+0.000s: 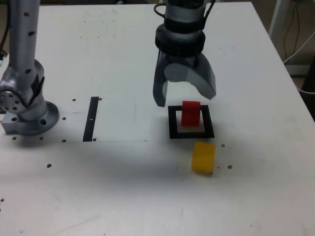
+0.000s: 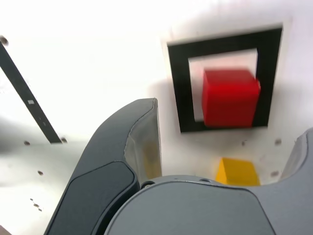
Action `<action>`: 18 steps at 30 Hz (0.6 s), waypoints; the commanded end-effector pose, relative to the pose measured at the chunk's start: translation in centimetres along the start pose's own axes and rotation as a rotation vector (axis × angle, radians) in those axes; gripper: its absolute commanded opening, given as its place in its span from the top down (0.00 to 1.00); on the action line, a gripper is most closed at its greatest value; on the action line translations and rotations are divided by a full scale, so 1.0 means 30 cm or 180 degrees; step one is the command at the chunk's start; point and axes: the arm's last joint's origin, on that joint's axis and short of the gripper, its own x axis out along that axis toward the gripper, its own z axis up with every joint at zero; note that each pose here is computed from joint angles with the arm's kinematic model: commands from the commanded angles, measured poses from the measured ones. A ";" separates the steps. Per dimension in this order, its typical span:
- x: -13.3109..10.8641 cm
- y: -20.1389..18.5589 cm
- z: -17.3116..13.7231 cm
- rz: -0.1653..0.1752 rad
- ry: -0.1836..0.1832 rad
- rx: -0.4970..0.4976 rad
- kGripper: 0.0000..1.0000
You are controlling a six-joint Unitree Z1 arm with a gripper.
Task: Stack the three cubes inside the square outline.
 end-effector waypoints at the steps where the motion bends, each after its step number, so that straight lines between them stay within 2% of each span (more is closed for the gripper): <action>1: -0.005 -0.040 0.005 -0.0008 0.0012 0.0039 0.02; 11: 0.006 -0.243 0.066 -0.0068 0.0056 0.0248 0.02; 18: 0.002 -0.327 0.127 -0.0075 0.0095 0.0357 0.02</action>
